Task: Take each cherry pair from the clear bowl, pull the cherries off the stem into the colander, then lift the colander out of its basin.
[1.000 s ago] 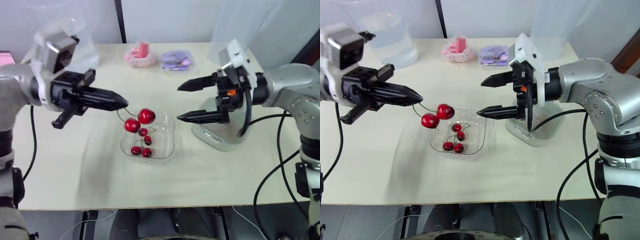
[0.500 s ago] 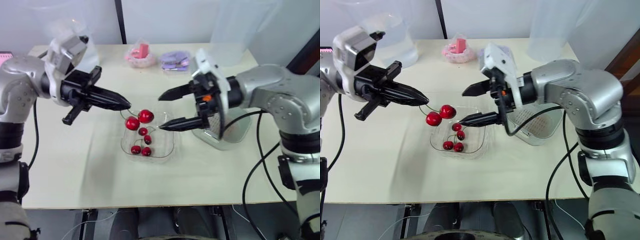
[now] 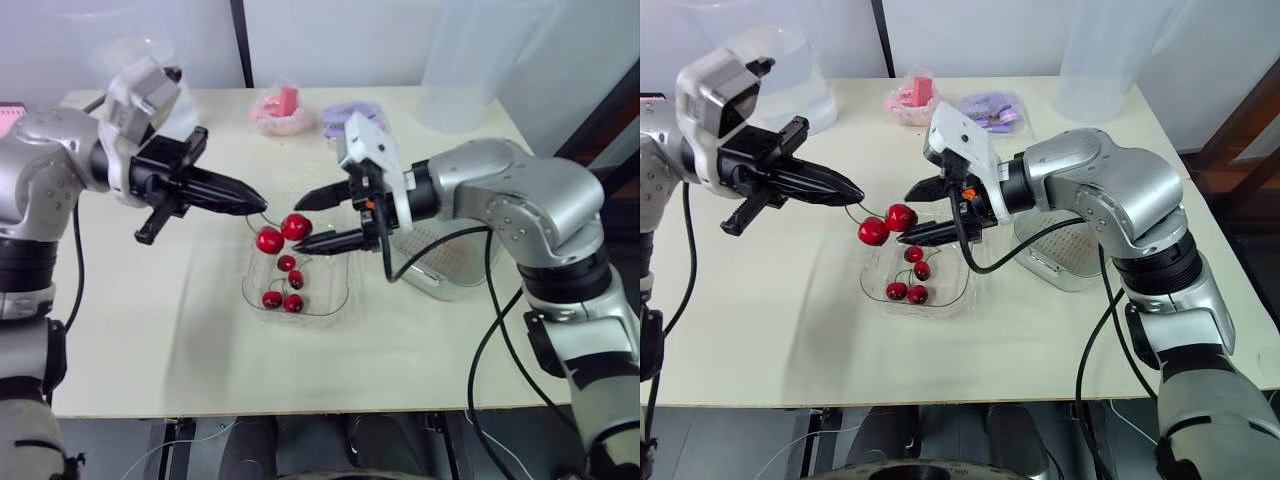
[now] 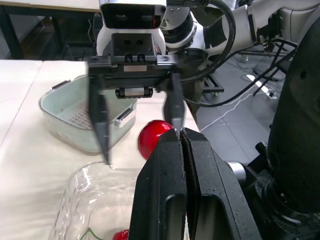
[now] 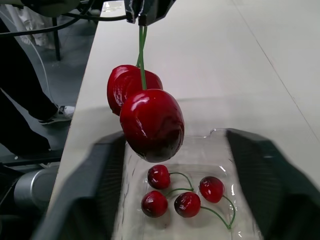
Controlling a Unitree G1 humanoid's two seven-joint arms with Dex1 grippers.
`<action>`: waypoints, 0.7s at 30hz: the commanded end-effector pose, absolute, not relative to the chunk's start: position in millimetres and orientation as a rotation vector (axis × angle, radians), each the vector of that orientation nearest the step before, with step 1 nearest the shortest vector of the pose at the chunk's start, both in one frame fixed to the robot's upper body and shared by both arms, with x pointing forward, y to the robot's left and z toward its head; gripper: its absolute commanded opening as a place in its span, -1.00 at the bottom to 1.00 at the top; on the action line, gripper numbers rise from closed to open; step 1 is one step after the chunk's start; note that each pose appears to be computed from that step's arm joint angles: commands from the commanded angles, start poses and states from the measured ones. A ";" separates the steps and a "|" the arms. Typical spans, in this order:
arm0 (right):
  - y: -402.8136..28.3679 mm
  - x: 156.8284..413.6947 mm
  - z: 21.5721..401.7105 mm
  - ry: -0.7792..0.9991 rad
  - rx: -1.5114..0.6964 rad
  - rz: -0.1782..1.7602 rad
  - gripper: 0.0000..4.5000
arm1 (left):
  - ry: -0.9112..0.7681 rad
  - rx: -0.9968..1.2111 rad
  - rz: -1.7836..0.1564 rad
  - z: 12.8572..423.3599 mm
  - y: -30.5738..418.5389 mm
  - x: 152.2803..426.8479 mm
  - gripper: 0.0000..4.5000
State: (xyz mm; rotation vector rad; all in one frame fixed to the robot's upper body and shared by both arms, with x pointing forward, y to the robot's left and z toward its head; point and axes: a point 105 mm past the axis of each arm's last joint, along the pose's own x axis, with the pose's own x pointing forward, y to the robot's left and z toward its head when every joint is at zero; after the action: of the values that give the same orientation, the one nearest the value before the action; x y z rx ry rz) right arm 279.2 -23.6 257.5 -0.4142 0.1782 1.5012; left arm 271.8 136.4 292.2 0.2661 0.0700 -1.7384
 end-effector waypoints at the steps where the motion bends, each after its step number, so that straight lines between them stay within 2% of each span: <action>1: -20.5 267.5 270.4 0.124 -0.433 1.547 0.01 | 0.030 0.307 -1.736 302.0 136.0 269.7 -1.00; 20: -15.2 262.3 275.6 0.102 -0.432 1.579 0.01 | 0.033 0.312 -1.727 299.4 135.2 271.5 -1.00; 21: -15.0 262.2 275.4 0.102 -0.430 1.580 -0.11 | 0.032 0.312 -1.727 299.4 135.2 271.5 -1.00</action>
State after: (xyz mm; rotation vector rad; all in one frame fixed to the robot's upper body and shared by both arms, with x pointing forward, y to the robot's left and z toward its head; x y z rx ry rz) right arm 266.7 -17.4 262.1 -0.4053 0.1695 1.5697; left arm 275.3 135.2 289.0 0.2737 0.0799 -1.7247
